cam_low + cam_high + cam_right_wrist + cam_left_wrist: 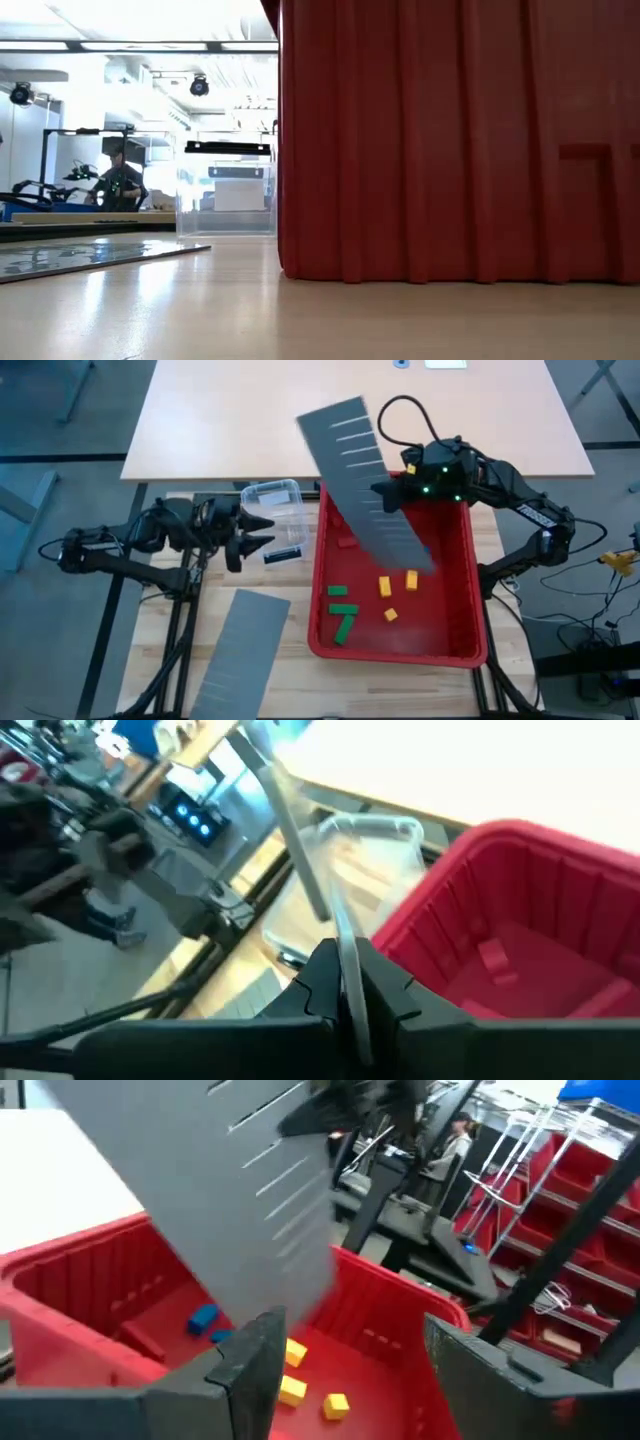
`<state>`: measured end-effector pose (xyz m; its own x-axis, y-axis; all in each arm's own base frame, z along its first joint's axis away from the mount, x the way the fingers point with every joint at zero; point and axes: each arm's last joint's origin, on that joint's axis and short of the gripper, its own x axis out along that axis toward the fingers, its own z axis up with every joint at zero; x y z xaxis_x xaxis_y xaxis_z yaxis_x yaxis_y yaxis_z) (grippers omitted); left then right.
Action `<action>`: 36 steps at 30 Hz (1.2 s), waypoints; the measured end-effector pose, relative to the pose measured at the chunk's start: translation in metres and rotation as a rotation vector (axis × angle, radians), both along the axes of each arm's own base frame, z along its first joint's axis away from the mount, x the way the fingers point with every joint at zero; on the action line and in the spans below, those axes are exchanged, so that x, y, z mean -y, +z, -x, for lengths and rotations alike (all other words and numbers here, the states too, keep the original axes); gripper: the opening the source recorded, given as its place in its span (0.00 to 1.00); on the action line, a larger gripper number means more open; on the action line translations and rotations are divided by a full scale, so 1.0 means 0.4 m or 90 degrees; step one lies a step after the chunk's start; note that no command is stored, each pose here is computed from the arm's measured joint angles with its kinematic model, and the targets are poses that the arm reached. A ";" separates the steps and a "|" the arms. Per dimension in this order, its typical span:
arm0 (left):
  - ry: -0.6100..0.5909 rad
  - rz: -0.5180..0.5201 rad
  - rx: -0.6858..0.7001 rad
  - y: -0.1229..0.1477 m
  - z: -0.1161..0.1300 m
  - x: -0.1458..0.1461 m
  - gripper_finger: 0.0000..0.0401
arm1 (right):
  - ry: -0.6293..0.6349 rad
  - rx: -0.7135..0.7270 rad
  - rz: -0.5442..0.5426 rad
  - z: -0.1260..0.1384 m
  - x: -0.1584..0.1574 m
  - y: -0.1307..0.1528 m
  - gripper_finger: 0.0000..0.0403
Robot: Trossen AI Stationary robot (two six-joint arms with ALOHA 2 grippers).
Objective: Sort blocks
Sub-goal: Remove the bin divider from the red bin
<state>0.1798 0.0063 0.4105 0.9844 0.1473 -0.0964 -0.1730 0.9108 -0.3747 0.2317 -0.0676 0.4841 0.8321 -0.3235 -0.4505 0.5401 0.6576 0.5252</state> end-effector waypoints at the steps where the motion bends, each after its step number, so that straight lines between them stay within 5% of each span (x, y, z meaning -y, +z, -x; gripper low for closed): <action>1: -0.003 0.006 0.002 0.000 -0.001 -0.007 0.53 | 0.002 0.004 0.003 0.002 -0.001 0.005 0.00; 10: -0.096 0.071 0.152 -0.054 -0.036 -0.063 0.54 | 0.028 0.067 0.034 0.015 -0.017 0.060 0.00; 14: -0.134 0.136 0.266 -0.112 -0.051 -0.098 0.53 | 0.044 0.106 0.049 0.021 -0.026 0.088 0.00; 20: -0.156 0.234 0.325 -0.192 -0.072 -0.139 0.51 | 0.060 0.148 0.060 0.016 -0.034 0.105 0.00; 36: -0.178 0.181 0.293 -0.195 -0.166 -0.169 0.52 | 0.132 0.169 0.037 -0.112 -0.032 0.068 0.00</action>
<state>0.2462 0.0741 0.3326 0.9319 -0.0913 0.3511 0.2958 0.7514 -0.5898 0.2763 -0.0549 0.5113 0.9688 -0.1536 -0.1946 0.2406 0.7721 0.5881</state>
